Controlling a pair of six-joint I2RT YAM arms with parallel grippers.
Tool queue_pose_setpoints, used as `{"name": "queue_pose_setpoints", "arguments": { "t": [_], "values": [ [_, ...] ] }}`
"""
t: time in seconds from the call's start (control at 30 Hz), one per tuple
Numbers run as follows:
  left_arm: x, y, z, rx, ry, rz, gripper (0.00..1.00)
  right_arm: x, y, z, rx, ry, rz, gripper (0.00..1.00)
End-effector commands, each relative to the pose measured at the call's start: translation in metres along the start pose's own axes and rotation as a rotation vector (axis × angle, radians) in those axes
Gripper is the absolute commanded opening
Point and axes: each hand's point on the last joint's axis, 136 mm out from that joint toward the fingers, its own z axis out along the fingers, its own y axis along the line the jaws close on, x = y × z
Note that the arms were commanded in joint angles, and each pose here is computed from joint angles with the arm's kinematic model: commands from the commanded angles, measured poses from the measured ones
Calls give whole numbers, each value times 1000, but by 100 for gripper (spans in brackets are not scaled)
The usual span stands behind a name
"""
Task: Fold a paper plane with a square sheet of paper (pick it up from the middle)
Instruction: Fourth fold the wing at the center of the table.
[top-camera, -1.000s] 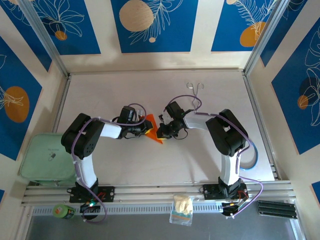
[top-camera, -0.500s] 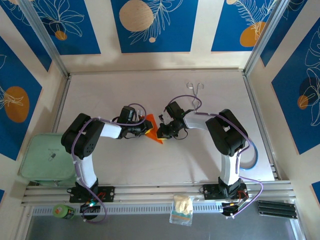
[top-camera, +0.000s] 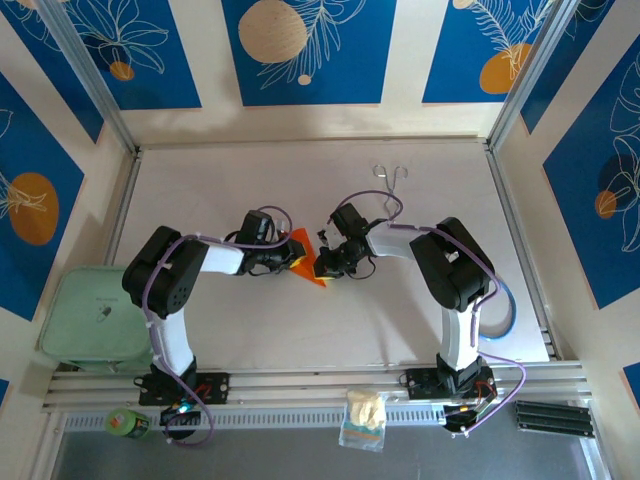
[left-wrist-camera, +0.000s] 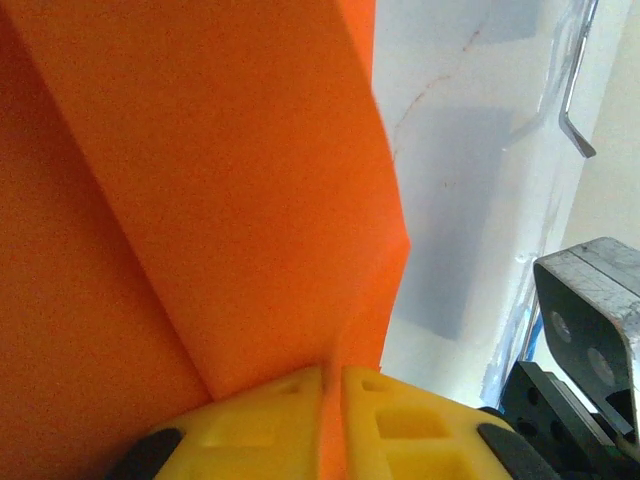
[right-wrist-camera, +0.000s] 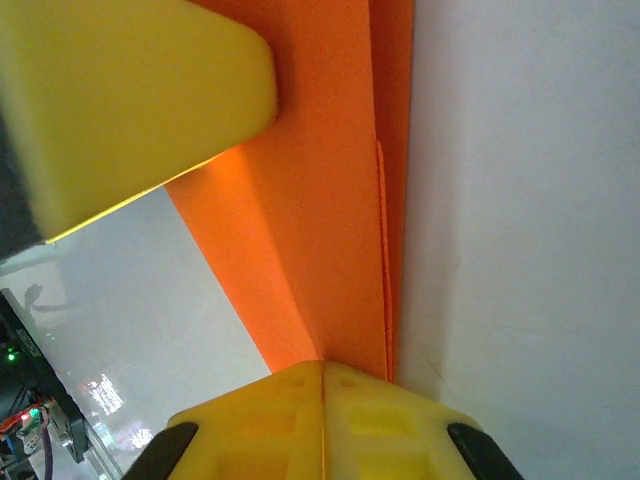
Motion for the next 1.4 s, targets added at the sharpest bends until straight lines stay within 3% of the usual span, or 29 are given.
{"name": "queue_pose_setpoints", "arguments": {
  "t": [0.0, 0.27, 1.37],
  "values": [
    [16, 67, 1, -236, 29, -127, 16, 13, -11, 2, 22, 61, 38, 8],
    [15, 72, -2, -279, 24, -122, 15, 15, 16, -17, -55, 66, 9, 8],
    [18, 79, 0, -304, 36, -132, 15, 38, -20, 4, 32, 137, 63, 9]
  ]
}}
